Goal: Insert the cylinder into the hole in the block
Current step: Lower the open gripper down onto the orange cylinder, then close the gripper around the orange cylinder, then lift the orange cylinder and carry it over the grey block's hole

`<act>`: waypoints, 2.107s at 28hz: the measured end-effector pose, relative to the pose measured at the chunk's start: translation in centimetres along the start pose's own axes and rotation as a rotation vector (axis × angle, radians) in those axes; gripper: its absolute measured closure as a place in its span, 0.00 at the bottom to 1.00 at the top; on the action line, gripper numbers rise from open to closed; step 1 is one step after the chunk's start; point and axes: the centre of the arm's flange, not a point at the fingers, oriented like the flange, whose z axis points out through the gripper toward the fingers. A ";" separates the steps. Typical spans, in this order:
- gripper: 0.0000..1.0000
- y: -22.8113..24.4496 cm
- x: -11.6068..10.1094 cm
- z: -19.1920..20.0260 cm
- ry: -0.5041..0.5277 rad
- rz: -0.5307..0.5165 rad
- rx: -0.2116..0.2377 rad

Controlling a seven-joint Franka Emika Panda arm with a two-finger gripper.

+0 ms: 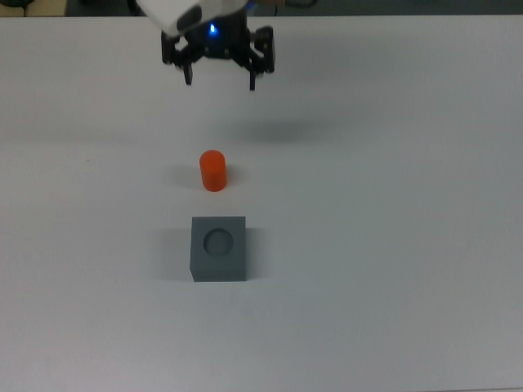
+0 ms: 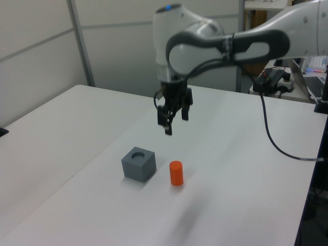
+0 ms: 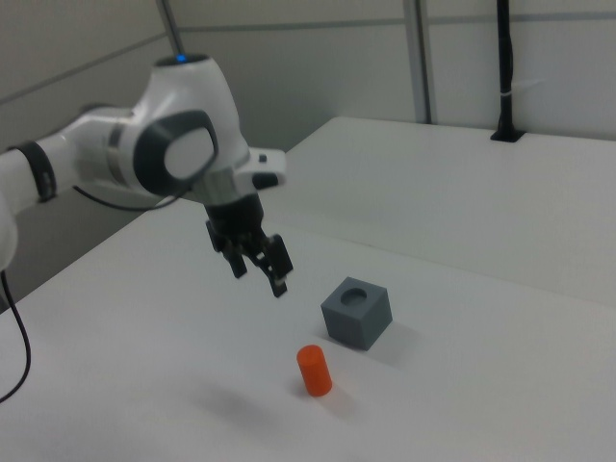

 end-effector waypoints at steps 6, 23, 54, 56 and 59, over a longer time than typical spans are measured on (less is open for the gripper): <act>0.00 -0.1 0.3 6.1 -0.002 -0.011 -0.006; 0.00 1.4 1.9 16.8 -0.025 -0.026 -0.026; 0.49 2.9 5.5 12.0 0.077 -0.008 -0.025; 0.49 3.0 6.3 9.4 0.105 -0.005 -0.023; 0.49 2.9 7.0 6.8 0.145 -0.004 -0.019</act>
